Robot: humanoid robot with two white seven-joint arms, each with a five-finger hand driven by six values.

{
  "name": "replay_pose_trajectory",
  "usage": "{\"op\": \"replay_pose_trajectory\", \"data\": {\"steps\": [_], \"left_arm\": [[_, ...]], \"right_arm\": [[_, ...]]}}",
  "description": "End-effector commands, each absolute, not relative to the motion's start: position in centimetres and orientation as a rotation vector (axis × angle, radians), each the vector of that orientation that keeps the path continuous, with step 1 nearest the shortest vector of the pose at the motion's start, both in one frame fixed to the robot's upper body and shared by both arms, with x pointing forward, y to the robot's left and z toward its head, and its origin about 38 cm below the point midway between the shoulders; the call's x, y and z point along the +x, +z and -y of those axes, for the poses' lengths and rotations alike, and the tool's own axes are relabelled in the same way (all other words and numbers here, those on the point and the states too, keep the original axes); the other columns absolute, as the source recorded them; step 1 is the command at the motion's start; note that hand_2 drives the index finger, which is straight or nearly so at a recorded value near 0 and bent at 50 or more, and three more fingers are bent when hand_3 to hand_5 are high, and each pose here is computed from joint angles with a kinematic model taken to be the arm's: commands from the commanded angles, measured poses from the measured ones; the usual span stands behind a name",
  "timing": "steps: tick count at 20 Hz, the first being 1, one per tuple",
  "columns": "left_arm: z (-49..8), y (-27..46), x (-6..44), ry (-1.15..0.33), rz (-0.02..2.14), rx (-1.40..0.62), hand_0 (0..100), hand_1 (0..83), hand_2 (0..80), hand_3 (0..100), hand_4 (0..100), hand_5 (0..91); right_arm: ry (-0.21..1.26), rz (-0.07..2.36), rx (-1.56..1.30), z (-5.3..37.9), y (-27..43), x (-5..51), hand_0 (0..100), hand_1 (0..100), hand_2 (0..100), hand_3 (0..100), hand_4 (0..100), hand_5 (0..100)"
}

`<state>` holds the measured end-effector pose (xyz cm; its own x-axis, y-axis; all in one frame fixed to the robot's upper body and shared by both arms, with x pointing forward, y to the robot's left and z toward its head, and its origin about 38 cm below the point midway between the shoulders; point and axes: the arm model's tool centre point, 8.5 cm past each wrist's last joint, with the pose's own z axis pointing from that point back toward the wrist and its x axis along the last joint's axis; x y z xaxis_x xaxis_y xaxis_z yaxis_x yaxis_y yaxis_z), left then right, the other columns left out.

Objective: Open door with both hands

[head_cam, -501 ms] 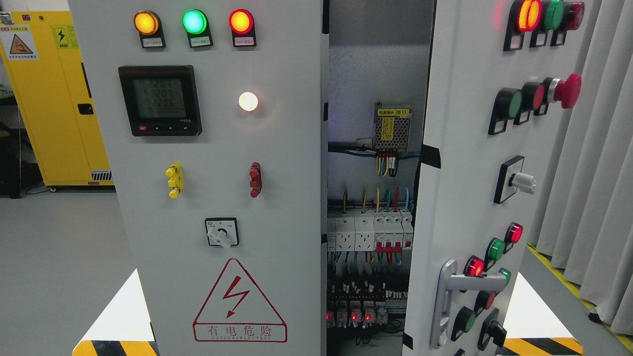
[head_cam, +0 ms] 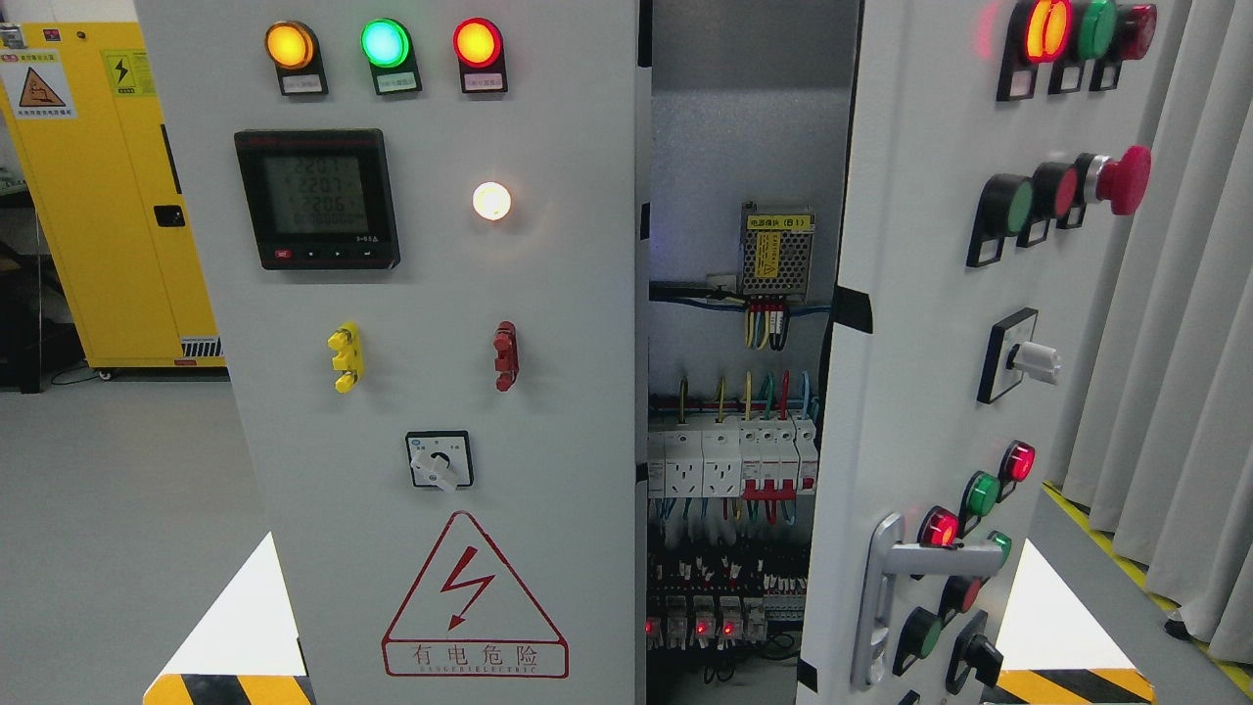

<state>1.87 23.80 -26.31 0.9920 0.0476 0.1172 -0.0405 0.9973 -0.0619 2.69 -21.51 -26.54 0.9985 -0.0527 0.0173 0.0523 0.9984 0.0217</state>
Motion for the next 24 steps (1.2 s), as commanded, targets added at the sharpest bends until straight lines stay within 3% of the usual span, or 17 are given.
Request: {"op": "replay_pose_trajectory", "data": {"steps": [1, 12, 18, 24], "left_arm": [[-23.4, -26.2, 5.2, 0.038, 0.184, -0.069, 12, 55.6, 0.0, 0, 0, 0.0], [-24.0, -25.1, 12.7, 0.023, 0.333, -0.071, 12, 55.6, 0.0, 0, 0, 0.0], [-23.3, -21.1, 21.1, -0.095, 0.666, -0.307, 12, 55.6, 0.0, 0, 0, 0.0], [-23.0, -12.6, 25.0, -0.273, 1.011, -0.44, 12, 55.6, 0.0, 0, 0, 0.0]], "right_arm": [[-0.052, 0.024, 0.022, 21.5, -26.5, 3.0, 0, 50, 4, 0, 0, 0], [-0.06, 0.001, 0.033, 20.7, -26.6, 1.8, 0, 50, 4, 0, 0, 0], [-0.06, 0.001, 0.032, 20.7, -26.6, 1.7, 0, 50, 4, 0, 0, 0], [-0.061, -0.002, 0.032, 20.7, -26.6, 1.6, 0, 50, 4, 0, 0, 0]]}}
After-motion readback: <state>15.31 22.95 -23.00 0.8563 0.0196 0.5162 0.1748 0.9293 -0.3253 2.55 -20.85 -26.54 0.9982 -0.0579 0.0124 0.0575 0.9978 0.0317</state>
